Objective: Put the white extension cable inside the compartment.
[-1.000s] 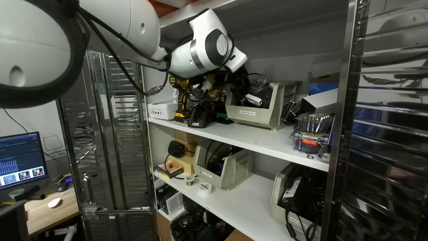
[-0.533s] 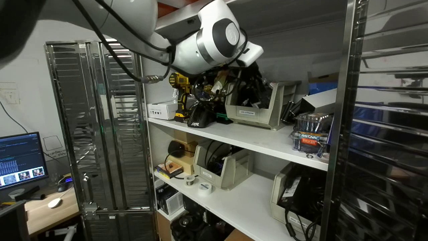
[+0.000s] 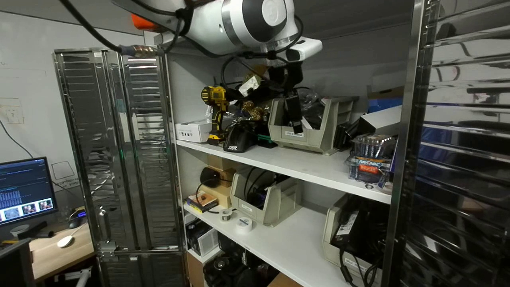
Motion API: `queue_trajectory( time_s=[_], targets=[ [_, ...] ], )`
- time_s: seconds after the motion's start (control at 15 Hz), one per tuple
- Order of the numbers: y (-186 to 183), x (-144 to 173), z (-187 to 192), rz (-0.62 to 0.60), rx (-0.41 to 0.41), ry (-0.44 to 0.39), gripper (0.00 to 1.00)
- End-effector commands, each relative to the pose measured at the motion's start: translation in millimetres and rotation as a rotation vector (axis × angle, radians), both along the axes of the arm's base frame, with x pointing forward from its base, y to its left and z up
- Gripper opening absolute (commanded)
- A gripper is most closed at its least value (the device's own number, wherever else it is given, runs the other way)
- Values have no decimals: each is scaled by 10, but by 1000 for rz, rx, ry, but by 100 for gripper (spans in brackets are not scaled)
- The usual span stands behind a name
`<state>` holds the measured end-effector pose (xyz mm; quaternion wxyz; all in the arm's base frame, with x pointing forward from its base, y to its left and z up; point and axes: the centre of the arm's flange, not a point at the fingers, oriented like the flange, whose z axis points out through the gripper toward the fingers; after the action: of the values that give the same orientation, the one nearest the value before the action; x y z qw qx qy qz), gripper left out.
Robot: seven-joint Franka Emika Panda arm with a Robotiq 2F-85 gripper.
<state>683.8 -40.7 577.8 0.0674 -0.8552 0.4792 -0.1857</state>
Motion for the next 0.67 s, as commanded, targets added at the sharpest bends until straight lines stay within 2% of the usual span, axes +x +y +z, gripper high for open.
queue_trajectory(
  time_s=[0.0,0.33,0.6],
  targets=[
    [-152,-348,416,167,19,140,100],
    [-242,-607,343,410,-9,432,100],
    [-273,-840,343,627,-25,619,100]
  ],
)
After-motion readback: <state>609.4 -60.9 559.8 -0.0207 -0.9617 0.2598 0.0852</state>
